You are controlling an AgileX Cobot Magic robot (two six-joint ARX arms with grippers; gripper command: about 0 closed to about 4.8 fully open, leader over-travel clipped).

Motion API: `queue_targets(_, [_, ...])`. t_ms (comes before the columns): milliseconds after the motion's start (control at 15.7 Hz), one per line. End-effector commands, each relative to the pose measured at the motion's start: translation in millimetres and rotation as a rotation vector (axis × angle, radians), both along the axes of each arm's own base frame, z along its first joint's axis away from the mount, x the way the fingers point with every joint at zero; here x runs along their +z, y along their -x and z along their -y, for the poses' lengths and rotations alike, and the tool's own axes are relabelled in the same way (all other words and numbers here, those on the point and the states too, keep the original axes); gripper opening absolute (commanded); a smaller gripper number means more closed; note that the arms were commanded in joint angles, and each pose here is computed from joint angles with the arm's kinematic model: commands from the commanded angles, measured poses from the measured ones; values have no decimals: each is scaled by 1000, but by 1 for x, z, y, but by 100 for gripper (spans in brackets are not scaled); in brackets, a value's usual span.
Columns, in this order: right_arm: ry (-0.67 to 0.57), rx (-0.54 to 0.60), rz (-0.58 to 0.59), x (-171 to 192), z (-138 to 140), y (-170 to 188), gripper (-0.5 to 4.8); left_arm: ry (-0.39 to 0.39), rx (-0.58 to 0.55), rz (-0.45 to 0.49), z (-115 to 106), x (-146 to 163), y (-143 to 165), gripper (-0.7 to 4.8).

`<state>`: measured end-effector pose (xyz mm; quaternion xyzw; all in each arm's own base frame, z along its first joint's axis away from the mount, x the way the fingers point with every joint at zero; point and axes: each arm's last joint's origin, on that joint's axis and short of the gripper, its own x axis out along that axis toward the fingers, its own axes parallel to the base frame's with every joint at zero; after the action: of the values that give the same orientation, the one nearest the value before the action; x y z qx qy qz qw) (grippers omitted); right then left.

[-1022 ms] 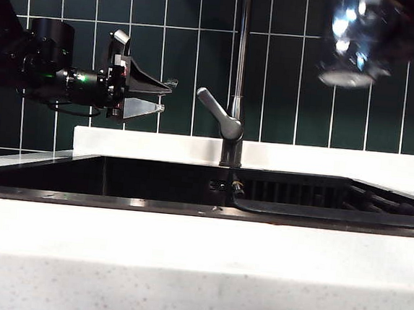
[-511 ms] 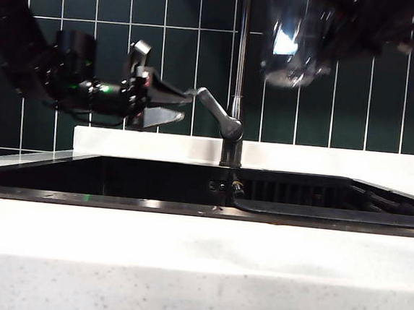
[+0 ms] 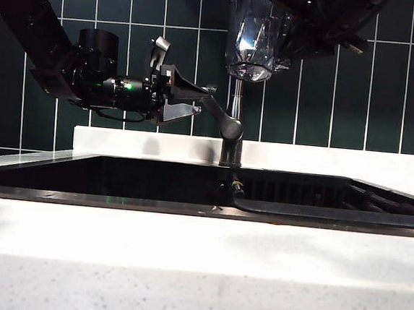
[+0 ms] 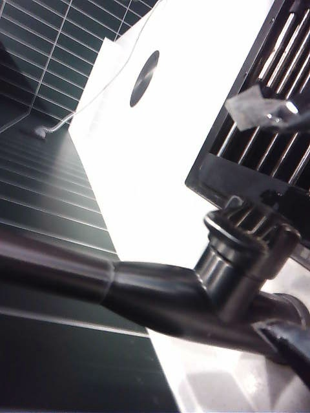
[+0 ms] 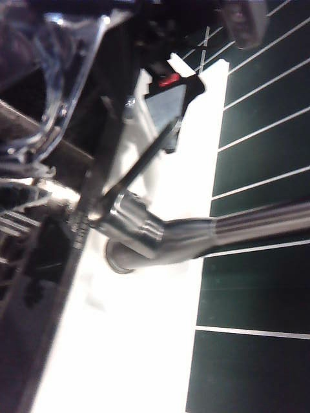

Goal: Pick up the mug next to the sink, go to the faucet to get some water, pour the water into the sink, and finally put the mug back to its place.

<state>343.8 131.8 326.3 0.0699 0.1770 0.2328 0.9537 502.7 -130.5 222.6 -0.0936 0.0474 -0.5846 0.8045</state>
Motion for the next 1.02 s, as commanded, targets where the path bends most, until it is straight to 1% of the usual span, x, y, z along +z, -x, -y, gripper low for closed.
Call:
queue_targets(64, [-25, 13, 39, 14, -4, -4, -9, -9, -9, 43, 3, 1, 1, 372])
queue_targets(192, [-29, 18, 43, 15, -4, -5, -9, -20, -9, 79, 4, 1, 1, 372])
queue_targets(383, [-29, 30, 35, 13, -6, -7, -9, -29, -18, 108, 4, 1, 1, 372])
queue_targets(639, [-37, 58, 29, 12, -7, -7, -9, -20, -61, 162, 4, 5, 3, 372])
queue_targets(830, [-41, 74, 28, 12, -7, -7, -9, -15, -63, 188, 4, 7, 3, 372])
queue_targets(1022, [-41, 79, 28, 12, -7, -6, -9, -6, -83, 237, 7, 17, 3, 372])
